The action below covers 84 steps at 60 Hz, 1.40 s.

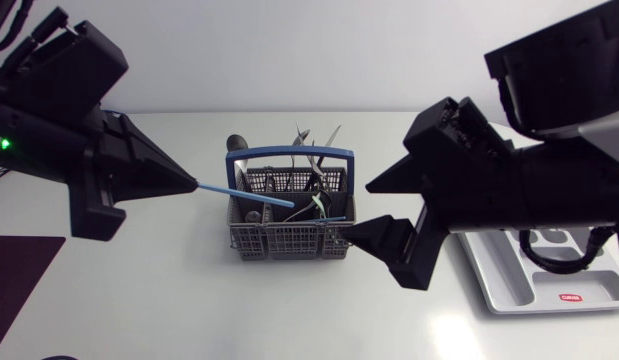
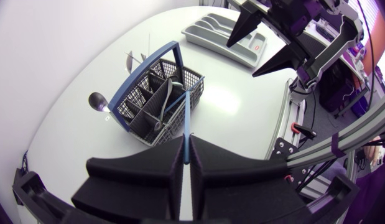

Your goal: Sort the cutlery from the basket into the organizer compartments.

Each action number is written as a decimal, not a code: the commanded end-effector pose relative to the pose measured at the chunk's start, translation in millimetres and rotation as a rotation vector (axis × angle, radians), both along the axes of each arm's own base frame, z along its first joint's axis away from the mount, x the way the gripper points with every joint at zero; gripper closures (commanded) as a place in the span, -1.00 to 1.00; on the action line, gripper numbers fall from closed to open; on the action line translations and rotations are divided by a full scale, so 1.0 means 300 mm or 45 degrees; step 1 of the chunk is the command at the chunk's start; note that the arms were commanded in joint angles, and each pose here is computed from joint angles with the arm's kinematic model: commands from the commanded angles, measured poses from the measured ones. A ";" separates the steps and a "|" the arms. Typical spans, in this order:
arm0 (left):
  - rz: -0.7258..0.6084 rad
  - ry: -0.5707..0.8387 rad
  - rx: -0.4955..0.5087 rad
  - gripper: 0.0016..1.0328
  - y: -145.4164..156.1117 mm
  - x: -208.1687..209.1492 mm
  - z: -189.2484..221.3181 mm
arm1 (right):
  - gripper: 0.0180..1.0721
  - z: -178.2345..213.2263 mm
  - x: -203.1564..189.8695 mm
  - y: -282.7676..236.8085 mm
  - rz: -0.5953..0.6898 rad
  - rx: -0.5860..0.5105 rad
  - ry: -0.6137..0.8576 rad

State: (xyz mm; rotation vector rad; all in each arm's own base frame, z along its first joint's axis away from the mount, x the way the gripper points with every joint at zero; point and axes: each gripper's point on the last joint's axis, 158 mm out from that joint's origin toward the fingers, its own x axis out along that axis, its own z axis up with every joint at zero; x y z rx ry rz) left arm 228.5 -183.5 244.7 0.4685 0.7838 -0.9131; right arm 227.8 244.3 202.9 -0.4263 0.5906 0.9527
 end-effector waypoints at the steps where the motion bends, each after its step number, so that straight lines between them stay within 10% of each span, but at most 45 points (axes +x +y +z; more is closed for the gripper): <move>1: -0.054 -0.001 -0.023 0.93 -0.015 -0.028 0.032 | -0.90 0.060 -0.018 0.034 0.063 -0.014 -0.076; 68: -0.454 0.393 -0.104 0.93 -0.279 -0.069 -0.134 | -0.50 -0.205 -0.064 0.114 0.310 -0.286 -0.098; 84: -0.451 0.407 -0.105 0.93 -0.292 -0.078 -0.130 | 0.05 -0.177 -0.054 0.122 0.302 -0.243 -0.135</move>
